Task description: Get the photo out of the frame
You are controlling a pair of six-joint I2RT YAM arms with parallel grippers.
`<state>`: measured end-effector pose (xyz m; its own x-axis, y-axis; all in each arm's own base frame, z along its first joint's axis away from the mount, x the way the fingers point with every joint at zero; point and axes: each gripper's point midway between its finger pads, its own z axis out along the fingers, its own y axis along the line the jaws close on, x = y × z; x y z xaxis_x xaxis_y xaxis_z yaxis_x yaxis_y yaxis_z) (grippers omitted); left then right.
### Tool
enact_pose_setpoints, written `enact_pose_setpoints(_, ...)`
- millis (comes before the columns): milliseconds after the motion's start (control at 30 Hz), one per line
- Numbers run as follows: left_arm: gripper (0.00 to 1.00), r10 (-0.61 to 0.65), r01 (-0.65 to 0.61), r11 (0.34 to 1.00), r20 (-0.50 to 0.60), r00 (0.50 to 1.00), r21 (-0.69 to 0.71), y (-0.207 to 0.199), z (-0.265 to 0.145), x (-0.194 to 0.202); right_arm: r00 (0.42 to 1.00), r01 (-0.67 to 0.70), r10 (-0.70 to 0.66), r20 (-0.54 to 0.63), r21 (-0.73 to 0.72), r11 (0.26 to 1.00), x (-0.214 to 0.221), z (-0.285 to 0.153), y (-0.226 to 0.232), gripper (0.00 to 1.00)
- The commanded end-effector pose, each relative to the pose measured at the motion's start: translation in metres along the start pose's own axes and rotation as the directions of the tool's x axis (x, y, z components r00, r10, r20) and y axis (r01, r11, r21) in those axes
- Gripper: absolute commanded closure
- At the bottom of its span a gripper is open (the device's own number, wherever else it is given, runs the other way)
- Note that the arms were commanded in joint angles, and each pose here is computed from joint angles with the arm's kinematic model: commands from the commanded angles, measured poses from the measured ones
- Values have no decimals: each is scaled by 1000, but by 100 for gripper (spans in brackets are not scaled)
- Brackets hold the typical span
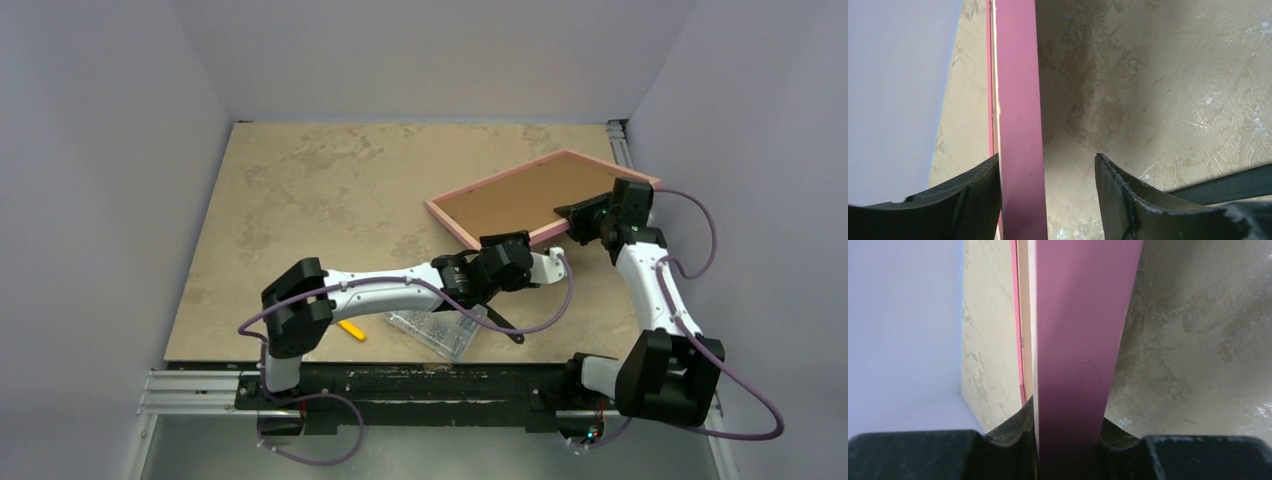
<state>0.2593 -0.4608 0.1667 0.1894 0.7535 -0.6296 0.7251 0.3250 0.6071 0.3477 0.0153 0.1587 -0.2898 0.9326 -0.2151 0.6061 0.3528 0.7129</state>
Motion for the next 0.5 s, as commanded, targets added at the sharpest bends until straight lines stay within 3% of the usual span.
enact_pose_setpoints(0, 30, -9, 9, 998, 1, 1000, 54, -8, -3, -9, 992, 102, -106, 67, 65, 993, -12, -18, 3, 100)
enact_pose_setpoints(100, 25, 4, -3, 1000, -10, 1000, 18, 0, 1, -12, 991, 100, -105, 79, 72, 992, -14, -24, 6, 100)
enact_pose_setpoints(267, 29, 42, -46, 997, -57, 997, -69, 18, 10, -9, 989, 112, -119, 87, 78, 991, -14, -32, 12, 100)
enact_pose_setpoints(333, 37, 31, -36, 996, -64, 997, -76, 24, 10, -8, 987, 127, -134, 86, 83, 988, -14, -34, 13, 100)
enact_pose_setpoints(467, 66, 6, -10, 998, -70, 998, -58, 34, 3, -8, 977, 180, -188, 98, 86, 980, -14, -41, 15, 100)
